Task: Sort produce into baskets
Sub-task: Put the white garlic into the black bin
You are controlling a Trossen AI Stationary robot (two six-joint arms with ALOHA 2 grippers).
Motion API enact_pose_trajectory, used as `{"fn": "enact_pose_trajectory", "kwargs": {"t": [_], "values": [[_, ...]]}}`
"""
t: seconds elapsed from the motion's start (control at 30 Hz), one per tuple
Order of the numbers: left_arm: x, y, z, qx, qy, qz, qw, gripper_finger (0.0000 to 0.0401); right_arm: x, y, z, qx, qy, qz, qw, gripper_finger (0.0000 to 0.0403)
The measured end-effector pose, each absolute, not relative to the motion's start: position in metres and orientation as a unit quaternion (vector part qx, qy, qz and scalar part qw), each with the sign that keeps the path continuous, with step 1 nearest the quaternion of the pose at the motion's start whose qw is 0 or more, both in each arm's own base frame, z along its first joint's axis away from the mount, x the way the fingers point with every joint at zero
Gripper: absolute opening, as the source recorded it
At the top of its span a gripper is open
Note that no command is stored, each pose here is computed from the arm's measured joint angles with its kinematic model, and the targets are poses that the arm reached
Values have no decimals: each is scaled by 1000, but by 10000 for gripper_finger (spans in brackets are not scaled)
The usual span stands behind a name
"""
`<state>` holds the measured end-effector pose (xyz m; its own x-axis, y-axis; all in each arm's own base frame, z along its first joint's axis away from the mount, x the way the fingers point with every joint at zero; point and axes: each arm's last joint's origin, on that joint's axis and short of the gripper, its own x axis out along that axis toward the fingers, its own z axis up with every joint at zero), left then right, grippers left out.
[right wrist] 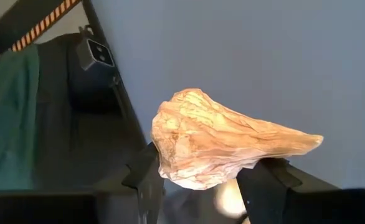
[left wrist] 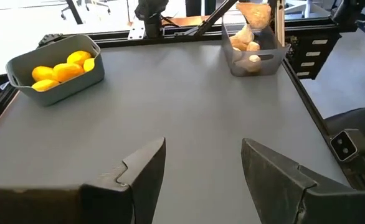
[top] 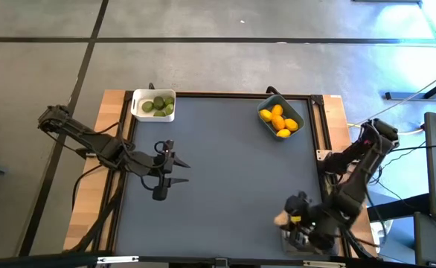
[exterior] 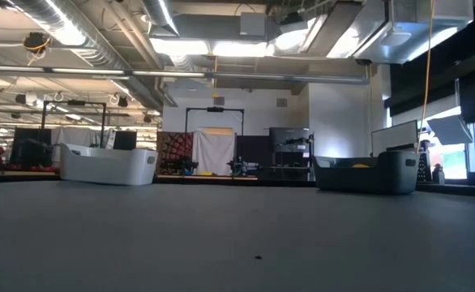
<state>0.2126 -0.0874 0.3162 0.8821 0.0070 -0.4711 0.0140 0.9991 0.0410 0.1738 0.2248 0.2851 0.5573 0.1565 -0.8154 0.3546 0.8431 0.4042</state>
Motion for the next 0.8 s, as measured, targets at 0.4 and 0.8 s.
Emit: {"fn": "enact_pose_trajectory", "kwargs": {"t": [0.4, 0.8], "values": [[213, -87, 316, 5, 242, 2, 970, 205, 134, 248, 268, 346, 453, -158, 806, 174], [213, -87, 316, 7, 242, 2, 970, 205, 136, 267, 231, 351, 568, -222, 711, 174]]}}
